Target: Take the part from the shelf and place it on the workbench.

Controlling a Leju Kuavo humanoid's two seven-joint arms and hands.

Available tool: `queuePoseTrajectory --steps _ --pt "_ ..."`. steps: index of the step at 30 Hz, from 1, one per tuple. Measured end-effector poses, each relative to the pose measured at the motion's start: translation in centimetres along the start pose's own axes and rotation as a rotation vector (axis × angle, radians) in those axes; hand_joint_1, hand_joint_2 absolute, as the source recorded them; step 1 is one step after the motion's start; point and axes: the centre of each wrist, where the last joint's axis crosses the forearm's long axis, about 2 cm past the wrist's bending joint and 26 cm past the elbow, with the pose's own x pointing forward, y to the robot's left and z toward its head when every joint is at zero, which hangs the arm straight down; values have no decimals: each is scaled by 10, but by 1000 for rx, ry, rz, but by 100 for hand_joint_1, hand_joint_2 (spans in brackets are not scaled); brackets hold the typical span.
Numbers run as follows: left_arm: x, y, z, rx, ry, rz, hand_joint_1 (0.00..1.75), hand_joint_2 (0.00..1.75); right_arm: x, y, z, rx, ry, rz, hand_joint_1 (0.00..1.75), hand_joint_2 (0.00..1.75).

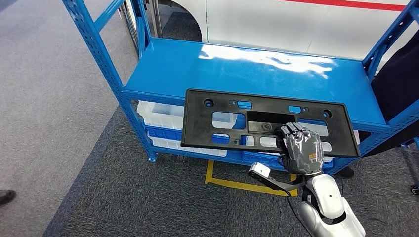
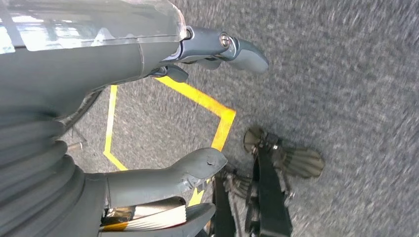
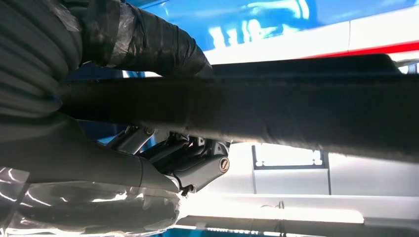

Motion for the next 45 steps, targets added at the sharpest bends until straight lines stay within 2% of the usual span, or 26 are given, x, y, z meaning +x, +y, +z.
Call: queuePoseTrajectory --steps 24,26,29,32,40,45 --pt "1 3 0 15 2 21 0 175 0 3 5 32 9 -16 175 175" --pt "1 3 0 15 5 27 0 175 -8 0 20 40 32 -41 175 175" --pt "-2 3 0 17 21 40 0 175 -35 -14 53 46 63 -52 175 175" --pt "-6 5 1 26 38 54 0 175 -52 -26 72 64 90 -31 175 175" --pt "-3 8 1 32 66 25 0 175 -56 -40 115 154 136 -28 175 175" --pt "-1 13 1 31 17 8 0 175 -63 -53 126 170 150 -10 175 175"
